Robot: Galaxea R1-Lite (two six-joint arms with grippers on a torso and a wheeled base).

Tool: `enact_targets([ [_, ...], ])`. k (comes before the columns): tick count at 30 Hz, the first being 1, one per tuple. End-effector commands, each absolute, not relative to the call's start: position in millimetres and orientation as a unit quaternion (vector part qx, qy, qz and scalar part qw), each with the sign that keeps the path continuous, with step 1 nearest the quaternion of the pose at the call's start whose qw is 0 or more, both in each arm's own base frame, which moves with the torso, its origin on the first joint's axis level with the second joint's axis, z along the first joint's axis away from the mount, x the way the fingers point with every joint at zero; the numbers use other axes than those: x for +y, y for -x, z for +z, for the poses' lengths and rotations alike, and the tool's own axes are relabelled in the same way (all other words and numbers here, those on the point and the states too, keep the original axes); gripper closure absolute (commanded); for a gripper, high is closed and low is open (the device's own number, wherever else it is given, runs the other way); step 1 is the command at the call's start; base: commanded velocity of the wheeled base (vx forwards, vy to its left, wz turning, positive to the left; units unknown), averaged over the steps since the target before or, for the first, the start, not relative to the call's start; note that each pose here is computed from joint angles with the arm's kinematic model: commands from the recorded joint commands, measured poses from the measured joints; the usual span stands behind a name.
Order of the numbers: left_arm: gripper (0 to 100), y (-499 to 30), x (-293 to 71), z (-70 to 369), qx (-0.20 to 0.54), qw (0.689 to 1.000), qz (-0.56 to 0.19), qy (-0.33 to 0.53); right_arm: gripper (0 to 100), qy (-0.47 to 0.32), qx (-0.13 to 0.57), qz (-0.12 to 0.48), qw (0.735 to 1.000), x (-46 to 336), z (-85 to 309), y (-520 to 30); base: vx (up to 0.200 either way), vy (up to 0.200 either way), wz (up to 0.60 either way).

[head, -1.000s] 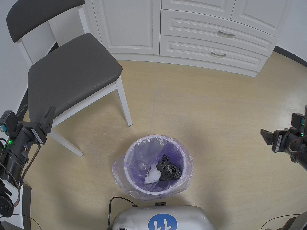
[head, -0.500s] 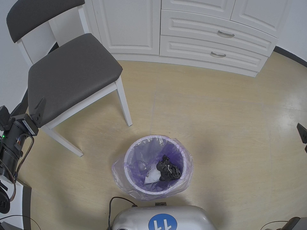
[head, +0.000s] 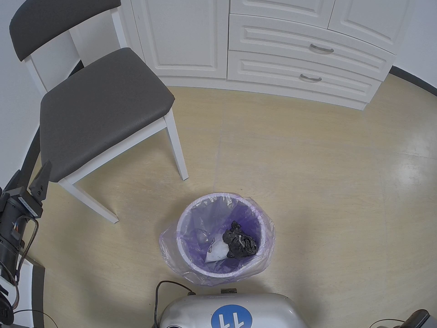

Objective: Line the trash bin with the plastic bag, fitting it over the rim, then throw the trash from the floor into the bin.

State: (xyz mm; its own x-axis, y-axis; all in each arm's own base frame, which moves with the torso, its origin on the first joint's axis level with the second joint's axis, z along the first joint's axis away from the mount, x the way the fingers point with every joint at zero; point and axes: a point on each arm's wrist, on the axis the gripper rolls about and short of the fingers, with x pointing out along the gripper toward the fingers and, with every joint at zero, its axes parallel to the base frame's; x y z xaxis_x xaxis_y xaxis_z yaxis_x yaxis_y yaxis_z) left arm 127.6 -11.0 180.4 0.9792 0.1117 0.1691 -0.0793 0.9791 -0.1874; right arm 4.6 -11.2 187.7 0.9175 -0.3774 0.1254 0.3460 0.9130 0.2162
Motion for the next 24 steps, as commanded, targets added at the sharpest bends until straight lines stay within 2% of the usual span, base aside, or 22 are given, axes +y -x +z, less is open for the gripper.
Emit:
enact_targets([
  [1, 0, -99.9, -4.1, 187.8, -0.128, 0.984, 0.081, 0.098, 0, -0.102, -0.142, -0.197, 0.965, -15.9, 171.9, 29.2, 0.0, 0.0, 0.0],
  [11, 0, -59.6, 1.0, 177.1, -0.115, 0.983, 0.102, 0.104, 0, -0.078, -0.15, -0.213, 0.962, -18.0, 165.4, 44.2, 0.0, 0.0, 0.0],
  [16, 0, -43.0, 3.3, 173.7, -0.121, 0.981, 0.112, 0.106, 0, -0.056, -0.143, -0.257, 0.954, -13.2, 154.7, 46.3, 0.0, 0.0, 0.0],
  [19, 0, -38.3, 3.8, 173.5, -0.129, 0.98, 0.111, 0.107, 0, -0.049, -0.143, -0.243, 0.958, -12.1, 150.3, 47.7, 0.0, 0.0, 0.0],
  [21, 0, -33.5, 4.3, 172.4, -0.133, 0.979, 0.113, 0.102, 0, -0.043, -0.155, -0.189, 0.969, -8.9, 142.2, 49.6, 0.0, 0.0, 0.0],
  [24, 0, -29.5, 4.7, 172.4, -0.139, 0.98, 0.114, 0.087, 0, -0.043, -0.142, -0.17, 0.974, -7.9, 132.8, 43.9, 0.0, 0.0, 0.0],
])
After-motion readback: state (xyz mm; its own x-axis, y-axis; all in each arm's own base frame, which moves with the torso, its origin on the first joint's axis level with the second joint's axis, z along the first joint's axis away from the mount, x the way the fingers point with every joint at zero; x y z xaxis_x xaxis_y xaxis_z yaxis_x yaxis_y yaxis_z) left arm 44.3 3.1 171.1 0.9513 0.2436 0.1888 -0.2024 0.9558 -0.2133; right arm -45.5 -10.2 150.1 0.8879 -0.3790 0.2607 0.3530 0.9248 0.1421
